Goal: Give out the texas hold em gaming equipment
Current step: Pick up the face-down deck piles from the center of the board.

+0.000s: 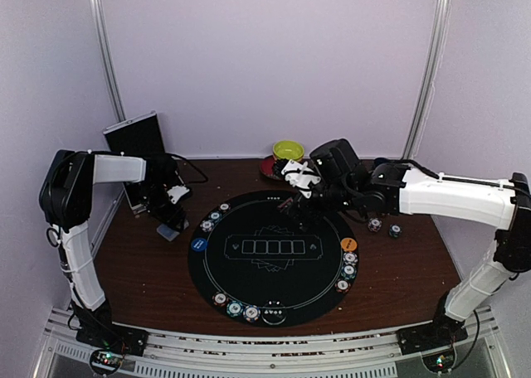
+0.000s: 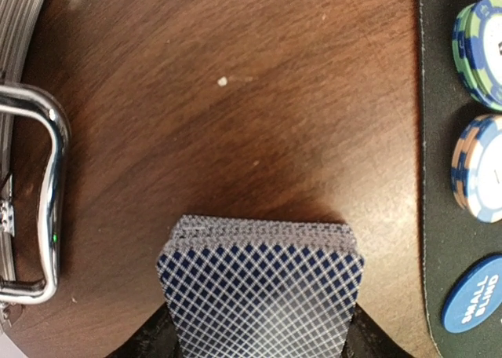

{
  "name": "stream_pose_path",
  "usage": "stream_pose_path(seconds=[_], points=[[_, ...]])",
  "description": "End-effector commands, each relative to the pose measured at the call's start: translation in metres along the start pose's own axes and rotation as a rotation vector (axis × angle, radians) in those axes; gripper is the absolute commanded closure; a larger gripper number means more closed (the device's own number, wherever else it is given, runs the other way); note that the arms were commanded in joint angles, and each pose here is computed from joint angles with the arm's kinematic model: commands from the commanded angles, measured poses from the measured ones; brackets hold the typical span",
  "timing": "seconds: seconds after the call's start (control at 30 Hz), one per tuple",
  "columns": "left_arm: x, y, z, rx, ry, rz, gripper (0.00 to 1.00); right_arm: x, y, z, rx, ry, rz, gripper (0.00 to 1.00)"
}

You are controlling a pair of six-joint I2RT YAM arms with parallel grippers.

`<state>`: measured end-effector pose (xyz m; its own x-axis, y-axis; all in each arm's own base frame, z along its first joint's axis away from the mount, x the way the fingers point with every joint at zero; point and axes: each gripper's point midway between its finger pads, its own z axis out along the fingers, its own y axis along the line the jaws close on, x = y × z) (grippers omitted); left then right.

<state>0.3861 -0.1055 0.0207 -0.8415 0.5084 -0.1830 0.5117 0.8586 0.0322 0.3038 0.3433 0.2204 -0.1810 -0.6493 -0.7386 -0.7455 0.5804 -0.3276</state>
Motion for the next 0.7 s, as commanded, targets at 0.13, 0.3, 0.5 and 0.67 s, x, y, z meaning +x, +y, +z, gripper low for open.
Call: stream_pose_path(seconds=[0.13, 0.3, 0.5, 0.67], points=[[-0.001, 0.001, -0.02, -0.009, -0.018, -0.02, 0.42, -0.01, -0.006, -0.003, -0.005, -0.021, 0.036, 0.0], [-0.004, 0.001, -0.027, -0.012, -0.037, -0.026, 0.4, -0.012, -0.002, -0.001, -0.042, -0.021, 0.057, 0.0], [-0.01, 0.003, -0.037, -0.013, -0.054, -0.038, 0.39, -0.02, 0.008, 0.012, -0.144, -0.007, 0.132, 0.0], [-0.024, -0.001, -0.058, 0.013, -0.12, -0.042, 0.4, -0.027, 0.014, 0.026, -0.261, -0.007, 0.24, 0.0]])
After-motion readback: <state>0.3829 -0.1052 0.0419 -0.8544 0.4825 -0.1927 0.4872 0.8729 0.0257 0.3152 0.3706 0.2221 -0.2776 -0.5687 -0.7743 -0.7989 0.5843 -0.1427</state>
